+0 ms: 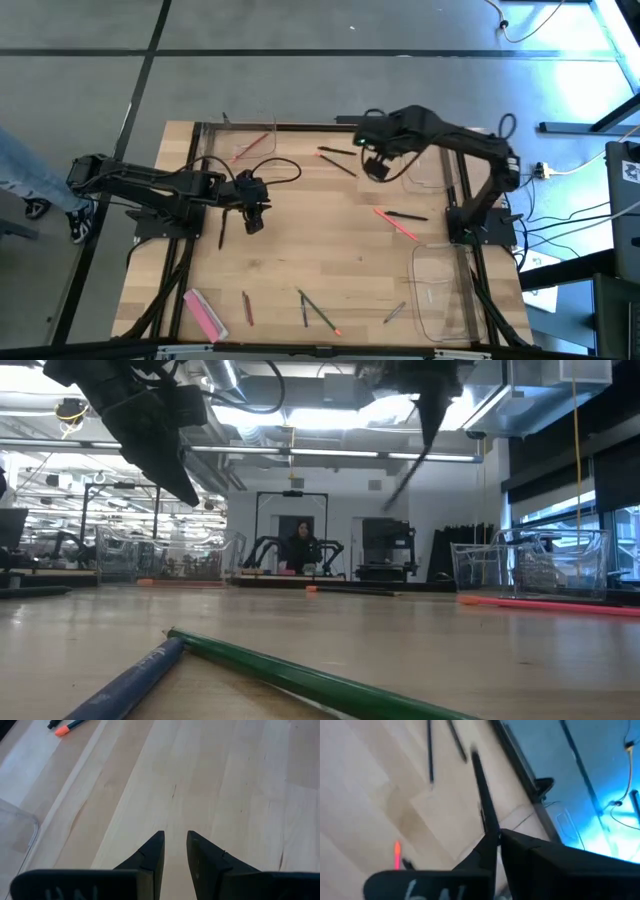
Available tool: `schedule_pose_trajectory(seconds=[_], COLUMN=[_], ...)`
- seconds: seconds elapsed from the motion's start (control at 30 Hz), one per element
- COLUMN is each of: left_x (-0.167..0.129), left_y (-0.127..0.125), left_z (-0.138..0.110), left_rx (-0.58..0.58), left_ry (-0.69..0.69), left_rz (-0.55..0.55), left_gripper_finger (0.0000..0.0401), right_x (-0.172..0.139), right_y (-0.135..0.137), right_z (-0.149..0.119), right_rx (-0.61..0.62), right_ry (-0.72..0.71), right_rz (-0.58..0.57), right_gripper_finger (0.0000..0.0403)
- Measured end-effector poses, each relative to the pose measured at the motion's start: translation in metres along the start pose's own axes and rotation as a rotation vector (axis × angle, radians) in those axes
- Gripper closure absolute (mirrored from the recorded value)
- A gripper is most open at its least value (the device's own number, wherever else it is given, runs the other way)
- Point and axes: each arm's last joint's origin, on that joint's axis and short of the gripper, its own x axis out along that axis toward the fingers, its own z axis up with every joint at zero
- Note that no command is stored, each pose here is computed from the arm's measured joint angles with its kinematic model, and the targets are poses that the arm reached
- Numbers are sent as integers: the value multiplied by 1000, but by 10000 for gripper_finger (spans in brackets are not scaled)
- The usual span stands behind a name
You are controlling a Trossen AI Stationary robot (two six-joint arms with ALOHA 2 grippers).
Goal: Sort crayons/erasers/pens/pencils in bins
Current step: Put the black pen into the top right transparent bin, then put the black pen into top right transparent bin
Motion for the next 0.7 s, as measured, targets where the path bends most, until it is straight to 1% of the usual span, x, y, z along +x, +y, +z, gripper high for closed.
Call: schedule_pose_trajectory(seconds=[0.07,0.13,0.23,0.3,0.43,0.53,0.7], left_x=[0,0,0,0,0,0,0], left_y=[0,-1,-1,-2,-2,-2,-2], left_z=[1,3,6,7,8,8,9], left_rx=[-2,-6,-11,-13,-16,-17,-18], left_ry=[-7,-26,-56,-69,-79,-86,-87], left_rz=[-2,-7,-16,-19,-22,-24,-24], left_gripper_finger=[327,327,327,327,327,327,327], right_x=[-5,-5,-1,2,11,11,8], right_y=[-8,-14,-20,-21,-20,-21,-24], right_z=[-9,-18,-36,-49,-65,-72,-76], right_rx=[37,85,101,128,170,194,206], right_ry=[-4,-2,13,43,76,75,62], right_rz=[-4,-33,-31,-31,-23,-12,5], right_gripper_finger=[389,394,399,398,392,392,399])
